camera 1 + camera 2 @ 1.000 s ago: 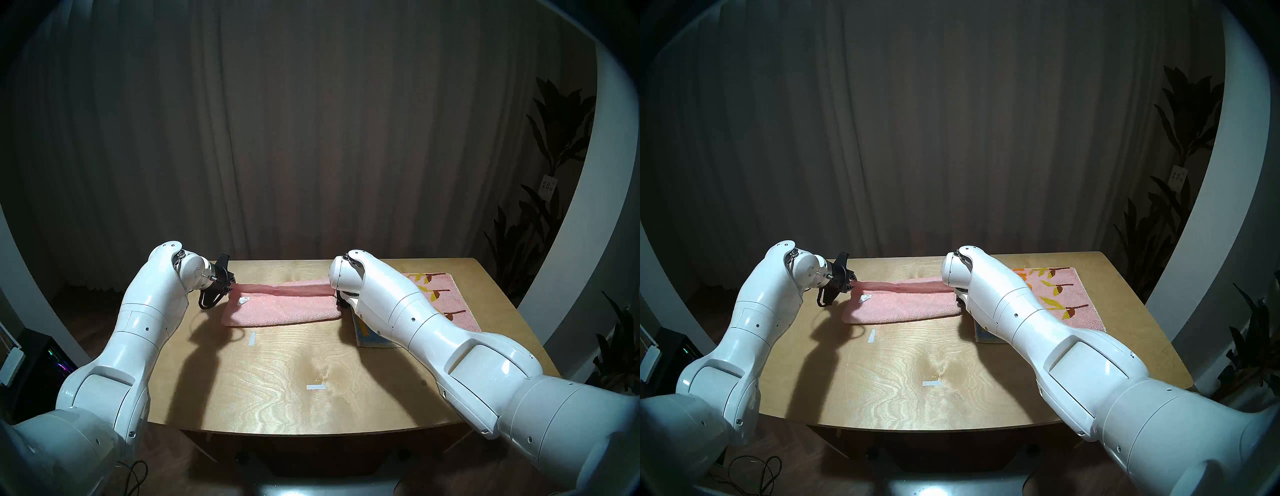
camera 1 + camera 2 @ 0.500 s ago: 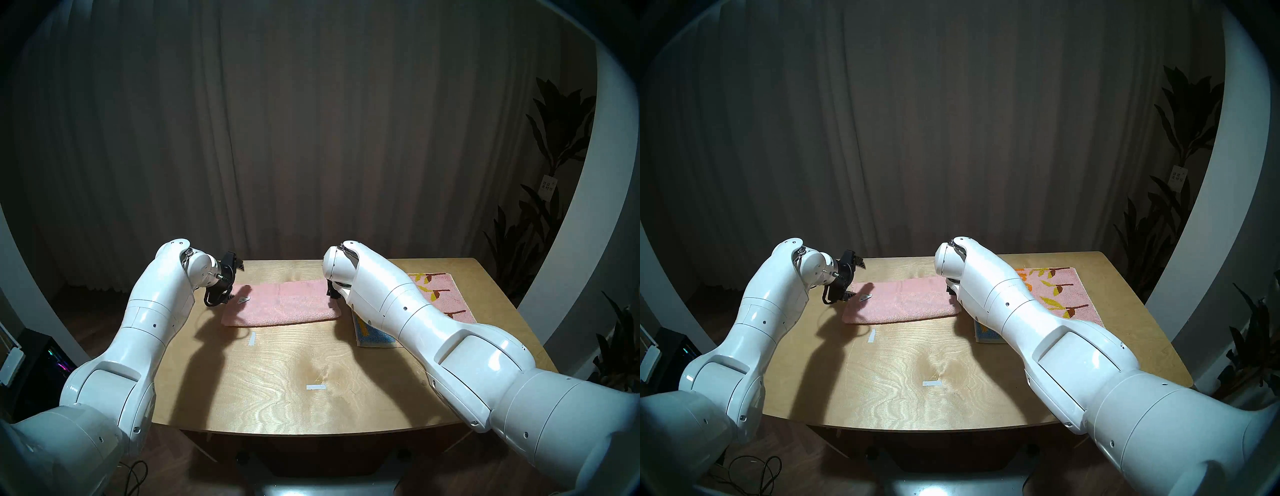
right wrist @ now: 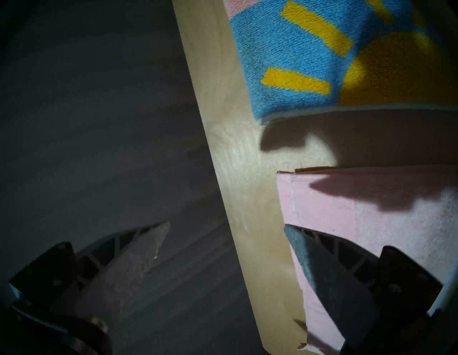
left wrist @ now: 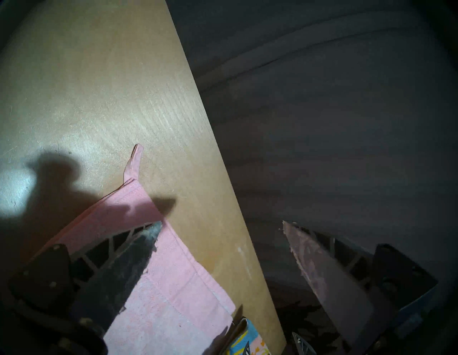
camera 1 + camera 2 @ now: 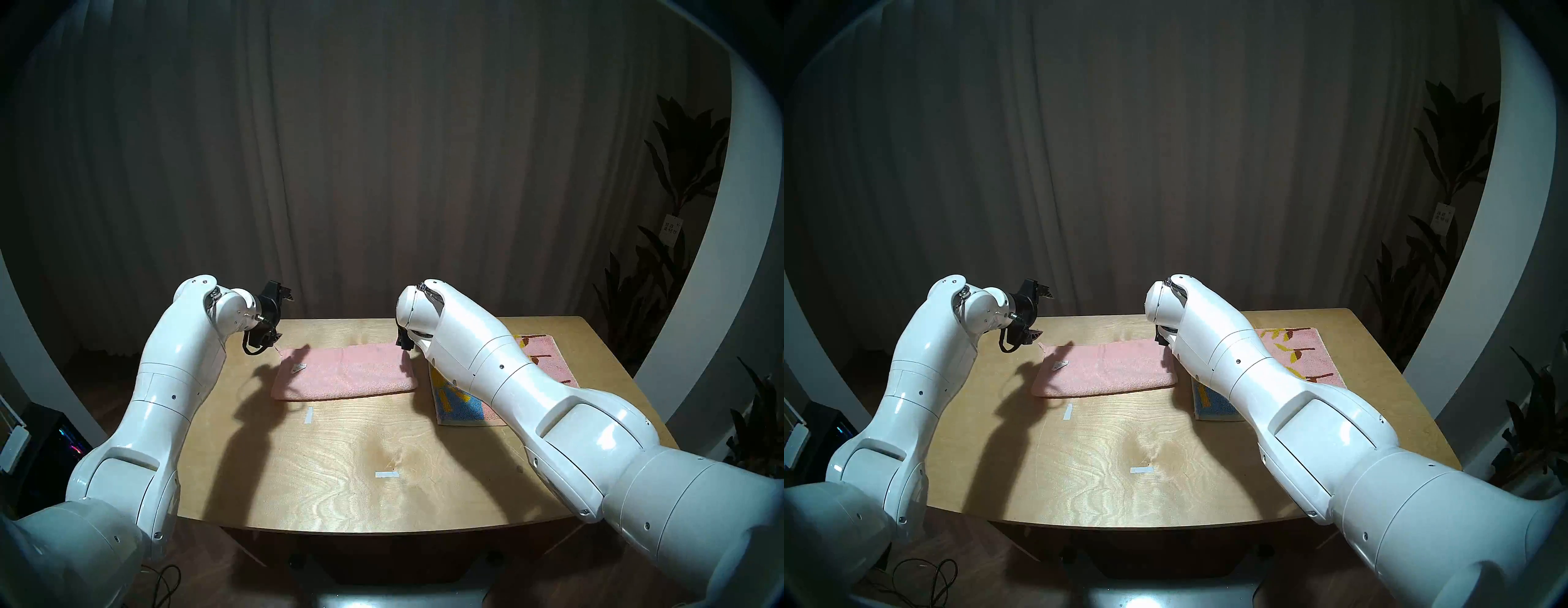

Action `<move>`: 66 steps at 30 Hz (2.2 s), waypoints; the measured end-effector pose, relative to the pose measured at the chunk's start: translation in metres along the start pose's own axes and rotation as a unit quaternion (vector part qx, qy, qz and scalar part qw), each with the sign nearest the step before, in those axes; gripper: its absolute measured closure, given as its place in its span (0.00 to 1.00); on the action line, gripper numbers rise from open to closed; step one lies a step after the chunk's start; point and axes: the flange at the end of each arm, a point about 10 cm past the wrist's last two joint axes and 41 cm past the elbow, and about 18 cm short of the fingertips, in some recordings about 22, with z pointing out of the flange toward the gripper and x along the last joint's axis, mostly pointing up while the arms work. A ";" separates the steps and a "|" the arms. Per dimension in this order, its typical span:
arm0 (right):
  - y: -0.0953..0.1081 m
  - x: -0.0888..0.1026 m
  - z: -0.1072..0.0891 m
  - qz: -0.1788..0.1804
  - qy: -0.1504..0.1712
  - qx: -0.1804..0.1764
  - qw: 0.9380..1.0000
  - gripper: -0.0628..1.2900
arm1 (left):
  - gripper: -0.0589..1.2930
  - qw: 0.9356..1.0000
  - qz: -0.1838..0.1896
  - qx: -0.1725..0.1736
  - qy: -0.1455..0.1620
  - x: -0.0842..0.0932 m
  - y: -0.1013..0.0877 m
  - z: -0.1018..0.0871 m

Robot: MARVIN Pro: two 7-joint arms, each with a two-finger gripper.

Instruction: Fold each towel twice and stack them on table

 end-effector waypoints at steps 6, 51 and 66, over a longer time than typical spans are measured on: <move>-0.004 0.000 -0.007 -0.013 -0.023 0.011 1.000 0.06 | 0.05 1.000 0.008 -0.008 -0.005 -0.003 -0.017 -0.010; 0.020 0.034 -0.036 -0.161 -0.060 0.063 0.983 0.06 | 0.05 0.995 0.057 -0.059 -0.062 -0.052 -0.092 -0.069; 0.027 0.038 -0.059 -0.226 -0.082 0.100 0.965 0.06 | 0.05 0.995 0.046 -0.062 -0.070 -0.071 -0.124 -0.086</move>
